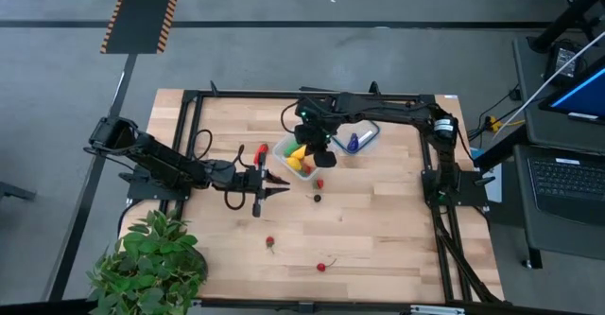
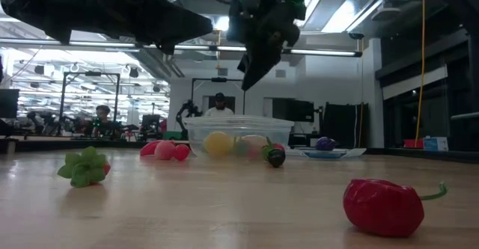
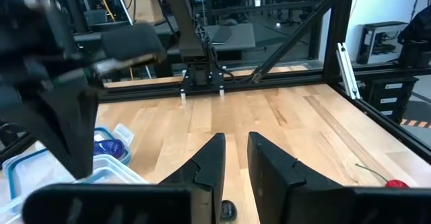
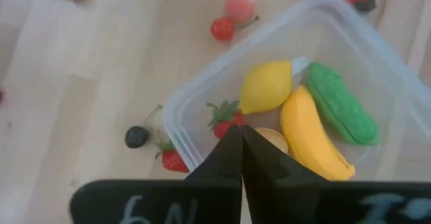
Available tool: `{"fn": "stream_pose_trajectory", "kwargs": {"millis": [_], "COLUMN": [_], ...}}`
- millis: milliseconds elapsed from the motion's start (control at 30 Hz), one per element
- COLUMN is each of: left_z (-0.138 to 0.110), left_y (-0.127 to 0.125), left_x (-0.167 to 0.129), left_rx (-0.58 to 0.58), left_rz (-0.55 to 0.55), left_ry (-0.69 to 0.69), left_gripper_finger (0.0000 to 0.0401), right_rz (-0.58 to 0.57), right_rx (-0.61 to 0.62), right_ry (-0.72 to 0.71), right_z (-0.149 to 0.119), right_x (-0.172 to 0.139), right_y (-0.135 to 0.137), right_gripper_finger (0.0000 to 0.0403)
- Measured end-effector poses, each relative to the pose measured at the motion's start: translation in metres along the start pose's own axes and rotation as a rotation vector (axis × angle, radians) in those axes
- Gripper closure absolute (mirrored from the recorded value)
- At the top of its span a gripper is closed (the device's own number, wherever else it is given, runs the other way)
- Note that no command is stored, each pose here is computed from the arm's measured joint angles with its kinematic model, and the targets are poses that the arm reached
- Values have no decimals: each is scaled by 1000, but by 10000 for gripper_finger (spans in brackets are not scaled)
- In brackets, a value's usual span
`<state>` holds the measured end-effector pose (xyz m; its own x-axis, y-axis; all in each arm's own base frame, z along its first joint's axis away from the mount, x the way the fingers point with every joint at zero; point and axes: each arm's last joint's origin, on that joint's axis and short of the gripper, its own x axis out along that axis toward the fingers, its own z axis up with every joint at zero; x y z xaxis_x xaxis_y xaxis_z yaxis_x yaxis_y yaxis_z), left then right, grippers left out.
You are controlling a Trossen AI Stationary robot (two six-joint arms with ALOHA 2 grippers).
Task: Pick and placing Produce into tupperware
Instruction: Put the red chili pepper into the transparent container
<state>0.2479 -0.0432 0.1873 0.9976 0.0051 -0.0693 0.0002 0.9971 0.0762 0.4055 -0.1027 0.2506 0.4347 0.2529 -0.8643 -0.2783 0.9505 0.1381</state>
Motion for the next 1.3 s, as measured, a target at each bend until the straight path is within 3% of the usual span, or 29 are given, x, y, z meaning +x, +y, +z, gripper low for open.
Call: {"fn": "stream_pose_trajectory", "kwargs": {"millis": [367,633,900,1133,1300], "left_z": [0,0,0,0,1], "left_y": [0,0,0,0,0], "left_x": [0,0,0,0,0], "left_rx": [0,-1,-2,-7,-9], "left_rz": [1,2,2,-4,-6], "left_ry": [0,-1,-4,-4,-6], "left_gripper_finger": [361,382,400,388,376], "right_rz": [-9,-80,-143,-169,-168], "right_rx": [-21,19,-30,-93,-73], "right_ry": [-119,-328,-598,-729,-777], "right_z": [2,-47,-91,-123,-142], "right_x": [-34,-43,-59,-52,-40], "right_y": [28,53,83,99,102], "right_gripper_finger": [403,403,402,400,399]}}
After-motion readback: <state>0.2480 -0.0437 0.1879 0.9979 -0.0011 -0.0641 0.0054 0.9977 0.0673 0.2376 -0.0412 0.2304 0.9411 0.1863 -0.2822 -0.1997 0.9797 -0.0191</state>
